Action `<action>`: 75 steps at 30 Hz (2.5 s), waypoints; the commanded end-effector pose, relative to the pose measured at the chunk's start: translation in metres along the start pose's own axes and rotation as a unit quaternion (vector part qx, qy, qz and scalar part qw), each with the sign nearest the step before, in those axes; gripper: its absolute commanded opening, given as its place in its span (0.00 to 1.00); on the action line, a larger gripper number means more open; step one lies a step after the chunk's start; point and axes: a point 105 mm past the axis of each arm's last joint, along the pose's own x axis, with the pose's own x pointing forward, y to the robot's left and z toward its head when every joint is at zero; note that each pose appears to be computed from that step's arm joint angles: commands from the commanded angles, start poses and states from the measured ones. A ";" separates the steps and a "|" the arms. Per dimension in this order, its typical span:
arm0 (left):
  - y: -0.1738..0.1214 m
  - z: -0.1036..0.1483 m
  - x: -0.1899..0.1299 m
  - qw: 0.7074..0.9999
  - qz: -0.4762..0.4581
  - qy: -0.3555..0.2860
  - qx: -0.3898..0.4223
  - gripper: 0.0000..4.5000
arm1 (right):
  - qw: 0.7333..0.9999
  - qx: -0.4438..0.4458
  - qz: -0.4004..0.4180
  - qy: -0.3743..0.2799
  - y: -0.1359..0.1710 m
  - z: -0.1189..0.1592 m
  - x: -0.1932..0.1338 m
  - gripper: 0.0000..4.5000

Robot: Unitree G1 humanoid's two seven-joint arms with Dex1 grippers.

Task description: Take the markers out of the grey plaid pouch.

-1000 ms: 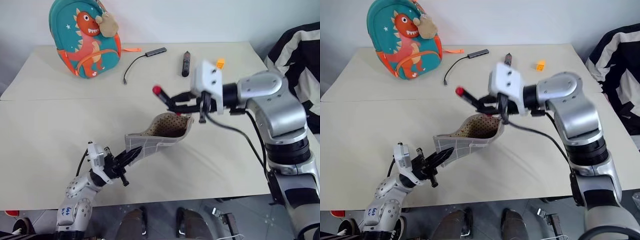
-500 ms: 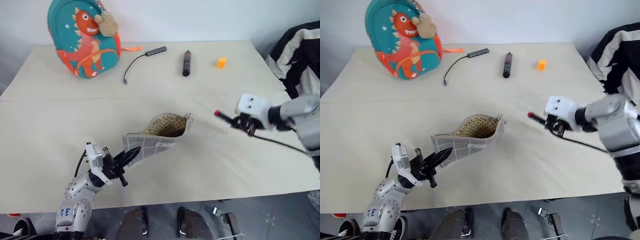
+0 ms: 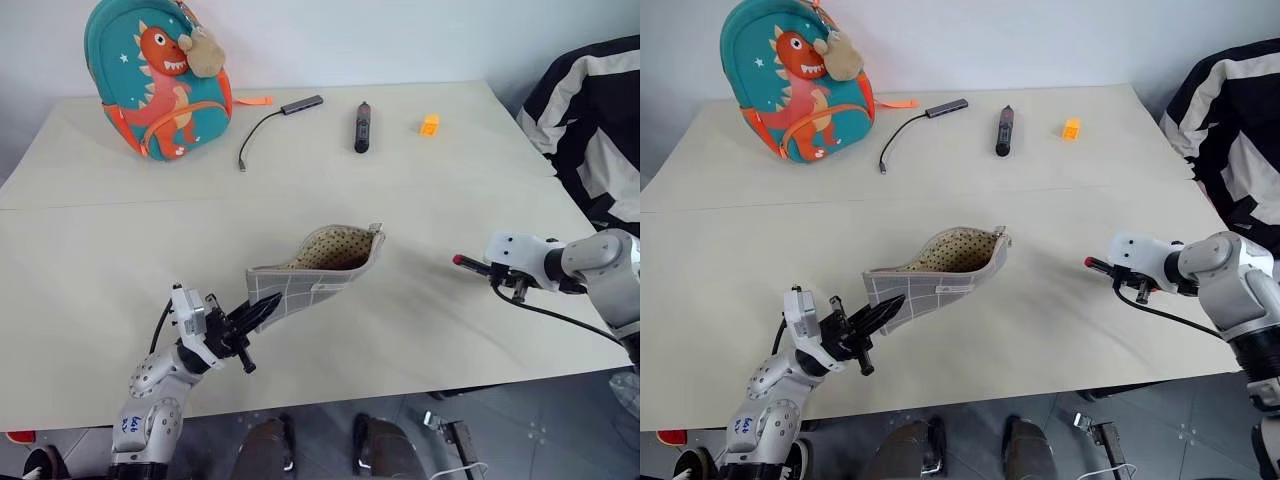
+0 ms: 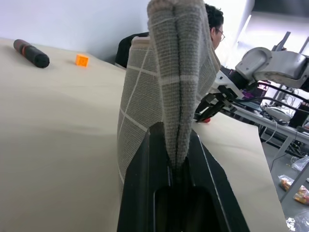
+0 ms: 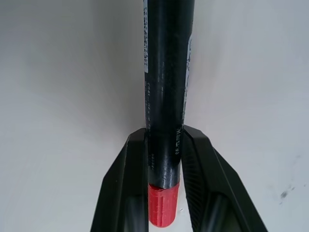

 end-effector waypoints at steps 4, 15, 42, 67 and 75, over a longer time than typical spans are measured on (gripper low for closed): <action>-0.003 0.003 -0.002 1.000 0.000 -0.001 0.007 0.00 | 1.000 -0.007 0.009 -0.023 0.000 0.013 -0.003 0.66; -0.004 0.003 0.001 1.000 -0.004 -0.003 0.005 0.00 | 0.941 0.036 0.039 -0.336 -0.016 0.143 -0.079 0.80; -0.008 0.004 0.004 1.000 -0.015 0.005 0.016 0.00 | 0.887 -0.133 0.088 -0.433 0.063 0.233 -0.073 0.29; -0.014 0.003 0.011 0.999 -0.030 0.004 0.017 0.00 | 0.909 -0.327 0.048 -0.254 0.088 0.226 0.020 0.29; -0.013 0.002 0.010 0.999 -0.028 0.003 0.015 0.00 | 0.906 -0.328 0.052 -0.264 0.094 0.230 0.023 0.56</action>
